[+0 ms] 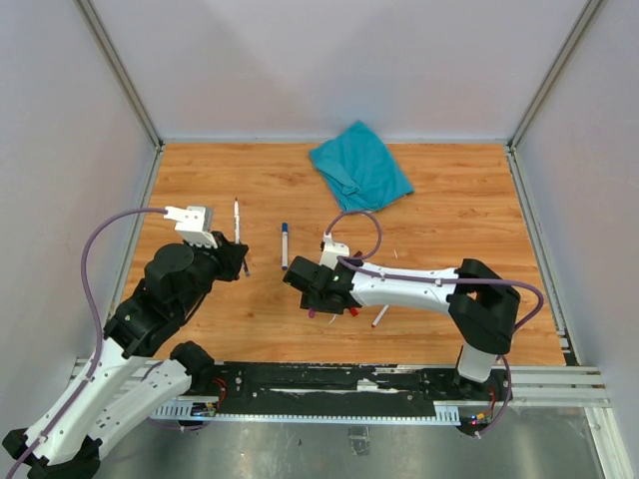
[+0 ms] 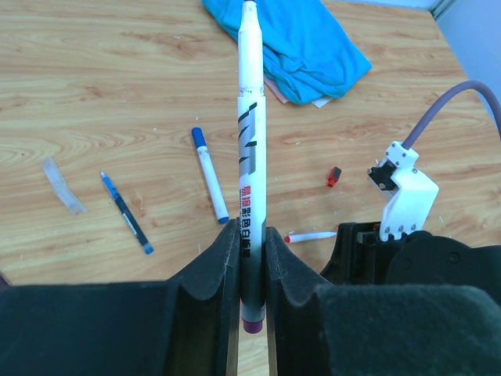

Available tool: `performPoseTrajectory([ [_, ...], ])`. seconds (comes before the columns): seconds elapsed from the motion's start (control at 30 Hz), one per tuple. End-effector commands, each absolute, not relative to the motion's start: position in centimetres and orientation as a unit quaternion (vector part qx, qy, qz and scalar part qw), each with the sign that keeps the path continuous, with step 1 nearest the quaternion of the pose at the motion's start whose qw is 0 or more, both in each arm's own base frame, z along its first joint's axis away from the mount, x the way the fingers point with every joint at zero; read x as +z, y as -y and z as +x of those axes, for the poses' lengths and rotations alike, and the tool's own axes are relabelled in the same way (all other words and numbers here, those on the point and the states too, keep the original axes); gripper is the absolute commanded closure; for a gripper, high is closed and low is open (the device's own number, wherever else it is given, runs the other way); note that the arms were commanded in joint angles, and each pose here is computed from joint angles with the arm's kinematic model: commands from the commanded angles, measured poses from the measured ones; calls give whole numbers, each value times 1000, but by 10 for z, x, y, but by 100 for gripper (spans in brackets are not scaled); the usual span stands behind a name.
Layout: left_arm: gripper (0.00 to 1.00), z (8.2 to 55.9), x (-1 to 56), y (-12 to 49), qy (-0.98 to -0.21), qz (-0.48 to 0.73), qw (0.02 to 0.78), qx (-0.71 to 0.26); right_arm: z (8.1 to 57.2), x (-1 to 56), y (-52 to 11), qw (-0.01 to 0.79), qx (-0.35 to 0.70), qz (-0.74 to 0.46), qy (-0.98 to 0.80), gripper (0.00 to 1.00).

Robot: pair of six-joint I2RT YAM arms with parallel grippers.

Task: Insert the pens into the pen caps
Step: Insert the pen cap onto the pen.

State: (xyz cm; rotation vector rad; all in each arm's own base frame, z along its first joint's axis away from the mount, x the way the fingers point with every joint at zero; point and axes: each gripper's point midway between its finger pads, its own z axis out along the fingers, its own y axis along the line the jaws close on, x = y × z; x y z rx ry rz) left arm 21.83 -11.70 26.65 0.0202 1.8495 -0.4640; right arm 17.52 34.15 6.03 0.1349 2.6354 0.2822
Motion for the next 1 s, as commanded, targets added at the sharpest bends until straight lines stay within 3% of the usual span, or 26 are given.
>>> performPoseTrajectory([
  [0.0, 100, 220, 267, 114, -788, 12, 585, -190, 172, 52, -340, 228, 69, 91, -967, 48],
  [0.97, 100, 220, 266, 113, -788, 9, 586, -188, 180, 18, -353, 212, 22, 94, -972, 61],
])
